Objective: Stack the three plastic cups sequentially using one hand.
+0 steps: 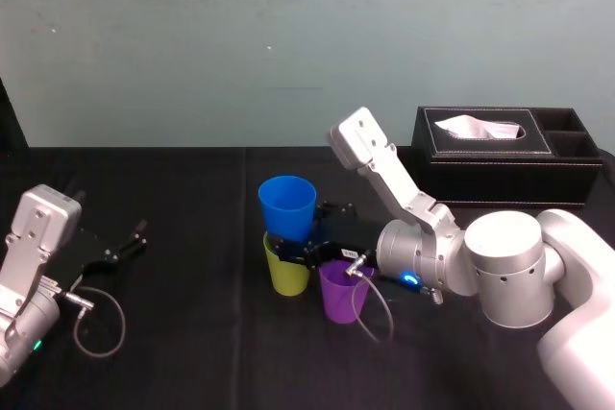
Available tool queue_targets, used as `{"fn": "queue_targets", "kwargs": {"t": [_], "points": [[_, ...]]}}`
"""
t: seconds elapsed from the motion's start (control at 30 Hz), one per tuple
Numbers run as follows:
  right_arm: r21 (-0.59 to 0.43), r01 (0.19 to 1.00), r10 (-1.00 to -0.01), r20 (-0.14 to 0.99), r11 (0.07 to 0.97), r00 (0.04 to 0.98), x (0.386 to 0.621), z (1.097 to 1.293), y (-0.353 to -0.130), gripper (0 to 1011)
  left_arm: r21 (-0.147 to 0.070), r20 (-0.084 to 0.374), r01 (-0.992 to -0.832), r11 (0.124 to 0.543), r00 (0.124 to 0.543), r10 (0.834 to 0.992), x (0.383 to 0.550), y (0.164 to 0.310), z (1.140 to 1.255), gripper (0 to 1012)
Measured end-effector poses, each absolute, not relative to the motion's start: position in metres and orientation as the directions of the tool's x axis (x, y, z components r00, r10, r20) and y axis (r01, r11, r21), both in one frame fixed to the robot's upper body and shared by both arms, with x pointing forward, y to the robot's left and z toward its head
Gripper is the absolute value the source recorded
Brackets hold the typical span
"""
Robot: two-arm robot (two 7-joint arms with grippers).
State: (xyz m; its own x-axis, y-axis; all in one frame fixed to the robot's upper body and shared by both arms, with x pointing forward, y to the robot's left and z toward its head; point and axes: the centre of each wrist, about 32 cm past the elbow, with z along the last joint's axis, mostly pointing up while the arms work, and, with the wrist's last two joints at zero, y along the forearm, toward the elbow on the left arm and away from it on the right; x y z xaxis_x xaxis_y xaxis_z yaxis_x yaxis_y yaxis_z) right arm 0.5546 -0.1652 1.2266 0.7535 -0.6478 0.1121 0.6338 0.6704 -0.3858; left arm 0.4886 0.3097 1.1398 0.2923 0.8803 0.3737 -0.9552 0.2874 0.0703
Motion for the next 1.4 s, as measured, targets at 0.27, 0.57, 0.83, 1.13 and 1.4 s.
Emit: {"fn": "queue_targets", "kwargs": {"t": [0.27,0.57,0.83,1.13,1.4], "points": [[-0.382,0.644,-0.657,0.117,0.663,0.745,0.5535,1.2258,-0.1652,695,0.070,0.374,-0.955,0.287,0.292,0.880,0.4886,0.3097,1.1398,1000],[-0.379,0.654,-0.665,0.121,0.655,0.737,0.5535,1.2260,-0.1659,695,0.070,0.374,-0.955,0.287,0.292,0.880,0.4886,0.3097,1.1398,1000],[-0.382,0.654,-0.667,0.119,0.653,0.735,0.5538,1.2245,-0.1655,695,0.070,0.374,-0.955,0.287,0.292,0.880,0.4886,0.3097,1.1398,1000],[-0.384,0.654,-0.668,0.118,0.652,0.735,0.5544,1.2242,-0.1655,695,0.070,0.374,-0.955,0.287,0.292,0.880,0.4886,0.3097,1.1398,1000],[-0.384,0.654,-0.668,0.118,0.652,0.735,0.5543,1.2244,-0.1656,807,0.070,0.374,-0.955,0.287,0.292,0.880,0.4886,0.3097,1.1398,1000]]}}
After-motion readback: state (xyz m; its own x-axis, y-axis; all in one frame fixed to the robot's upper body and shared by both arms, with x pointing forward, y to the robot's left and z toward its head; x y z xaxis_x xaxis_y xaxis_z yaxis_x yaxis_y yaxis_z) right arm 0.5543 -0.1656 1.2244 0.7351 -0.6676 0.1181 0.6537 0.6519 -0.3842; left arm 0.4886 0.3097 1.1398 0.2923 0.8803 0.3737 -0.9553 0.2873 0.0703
